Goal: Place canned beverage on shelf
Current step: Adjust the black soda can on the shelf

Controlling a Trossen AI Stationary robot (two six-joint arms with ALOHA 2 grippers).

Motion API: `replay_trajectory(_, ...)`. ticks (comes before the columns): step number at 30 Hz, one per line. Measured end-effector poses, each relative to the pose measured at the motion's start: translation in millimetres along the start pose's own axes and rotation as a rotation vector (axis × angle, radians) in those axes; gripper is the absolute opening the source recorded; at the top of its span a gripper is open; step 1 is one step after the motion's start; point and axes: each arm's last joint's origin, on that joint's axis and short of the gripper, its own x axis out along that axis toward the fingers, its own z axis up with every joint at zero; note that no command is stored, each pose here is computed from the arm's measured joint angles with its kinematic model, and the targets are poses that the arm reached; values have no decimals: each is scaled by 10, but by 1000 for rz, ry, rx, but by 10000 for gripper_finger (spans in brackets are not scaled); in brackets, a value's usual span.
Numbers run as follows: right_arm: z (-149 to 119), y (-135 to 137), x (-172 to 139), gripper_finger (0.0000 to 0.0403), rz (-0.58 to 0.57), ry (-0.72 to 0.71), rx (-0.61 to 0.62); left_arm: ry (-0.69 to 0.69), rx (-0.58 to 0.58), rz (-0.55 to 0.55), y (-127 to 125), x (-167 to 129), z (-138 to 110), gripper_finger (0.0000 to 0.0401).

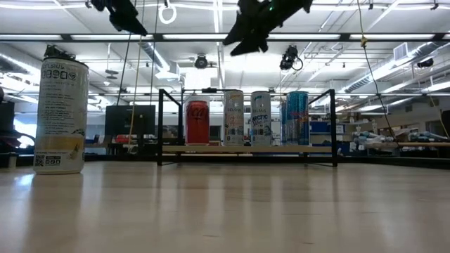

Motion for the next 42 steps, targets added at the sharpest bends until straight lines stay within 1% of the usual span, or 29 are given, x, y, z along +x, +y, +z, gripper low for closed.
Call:
replay_trajectory(5, -100, 75, 185, 312, -12, 66, -40, 0, -16, 31, 54, 172, -236, 332)
replay_trajectory(9, -117, 111, 220, 312, -92, 83, -62, -1, -32, 45, 87, 288, -363, 332)
replay_trajectory(12, -110, 97, 217, 312, -149, 79, -63, -3, -37, 44, 87, 332, -392, 332)
replay_trajectory(15, -113, 52, 215, 312, -183, 75, 27, -46, -50, 30, 68, 337, -350, 332)
replay_trajectory(19, -136, 8, 208, 312, -189, 88, 130, -136, -39, 19, 39, 335, -257, 332)
replay_trajectory(23, -200, 21, 208, 312, -168, 148, 212, -190, -14, 12, 18, 329, -201, 332)
replay_trajectory(26, -230, 55, 272, 312, -145, 161, 251, -231, 9, 18, 20, 321, -161, 332)
replay_trajectory(28, -242, 72, 338, 312, -139, 156, 263, -255, 41, 25, 22, 315, -138, 332)
replay_trajectory(32, -345, 66, 501, 312, -146, 206, 280, -266, 91, 33, 25, 314, -127, 332)
replay_trajectory(36, -428, 54, 644, 312, -159, 234, 278, -258, 95, 33, 24, 317, -133, 332)
replay_trajectory(39, -500, 43, 745, 312, -193, 261, 270, -253, 94, 32, 23, 318, -139, 332)
replay_trajectory(42, -529, 37, 767, 312, -214, 278, 261, -243, 93, 30, 23, 321, -148, 332)
